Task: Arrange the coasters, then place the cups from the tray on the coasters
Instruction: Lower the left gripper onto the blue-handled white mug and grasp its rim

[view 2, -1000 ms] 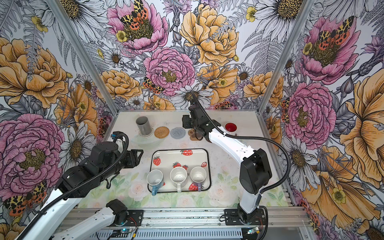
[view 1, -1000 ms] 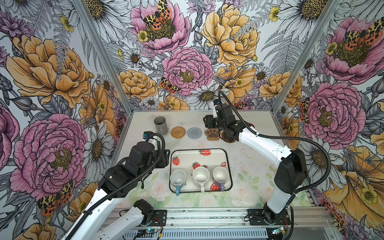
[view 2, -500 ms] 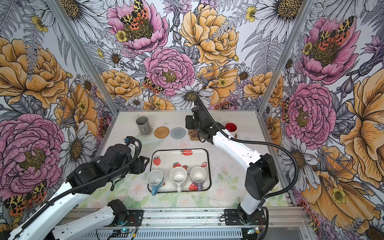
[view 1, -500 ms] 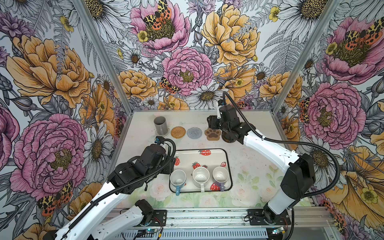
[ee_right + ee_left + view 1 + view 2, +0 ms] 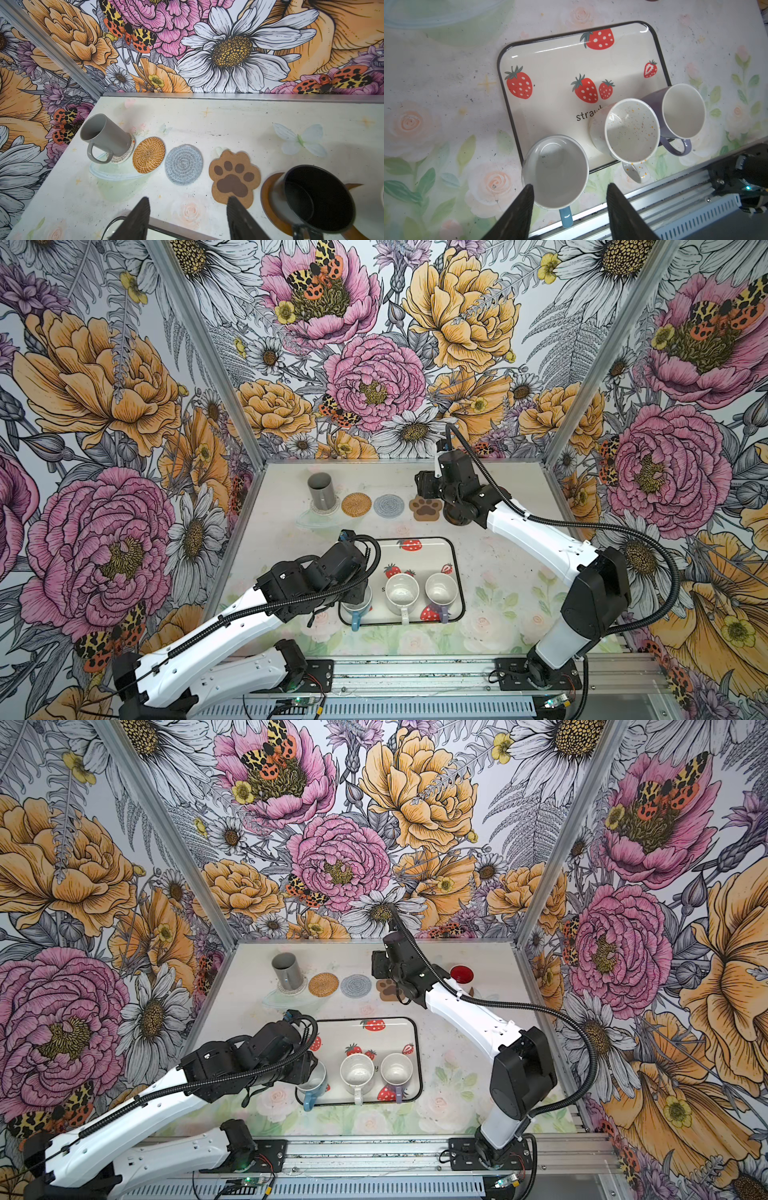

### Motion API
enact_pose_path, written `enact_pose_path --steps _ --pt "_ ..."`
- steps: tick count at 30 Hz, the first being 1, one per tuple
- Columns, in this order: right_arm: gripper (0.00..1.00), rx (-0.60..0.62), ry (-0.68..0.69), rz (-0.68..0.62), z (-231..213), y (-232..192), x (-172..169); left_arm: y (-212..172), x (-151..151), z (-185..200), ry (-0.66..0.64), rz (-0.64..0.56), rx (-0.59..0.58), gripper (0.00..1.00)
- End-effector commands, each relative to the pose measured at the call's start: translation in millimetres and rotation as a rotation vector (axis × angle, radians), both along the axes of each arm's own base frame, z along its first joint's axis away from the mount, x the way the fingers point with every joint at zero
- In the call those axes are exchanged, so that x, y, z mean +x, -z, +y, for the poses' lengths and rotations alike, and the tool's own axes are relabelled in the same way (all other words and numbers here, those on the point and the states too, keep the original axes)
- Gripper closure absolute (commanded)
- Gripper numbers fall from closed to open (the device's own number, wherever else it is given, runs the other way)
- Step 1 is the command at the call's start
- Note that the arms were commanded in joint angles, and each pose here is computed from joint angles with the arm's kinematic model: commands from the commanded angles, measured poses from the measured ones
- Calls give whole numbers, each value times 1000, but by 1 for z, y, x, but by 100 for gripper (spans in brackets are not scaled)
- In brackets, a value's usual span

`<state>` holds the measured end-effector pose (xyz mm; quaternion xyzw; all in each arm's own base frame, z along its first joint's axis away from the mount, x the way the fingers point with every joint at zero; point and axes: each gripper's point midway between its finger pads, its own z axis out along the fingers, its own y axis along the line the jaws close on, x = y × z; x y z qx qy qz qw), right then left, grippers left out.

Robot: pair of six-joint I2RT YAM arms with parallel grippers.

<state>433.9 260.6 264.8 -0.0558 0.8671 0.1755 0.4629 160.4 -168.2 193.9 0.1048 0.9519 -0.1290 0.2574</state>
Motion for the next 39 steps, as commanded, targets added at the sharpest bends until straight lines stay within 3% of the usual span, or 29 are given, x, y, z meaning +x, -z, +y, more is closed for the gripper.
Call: enact_pose_path --steps 1,11,25,39 --pt "39 12 25 -27 -6 -9 2 11 -19 -4 12 75 -2 42" --pt "39 19 31 -23 -5 -8 3 43 -53 -3 -6 176 -1 42" --pt "39 19 30 -17 -4 -6 3 81 -64 7 -90 274 82 41" --pt "39 9 29 -8 -2 0 7 92 -45 17 -227 183 75 54"
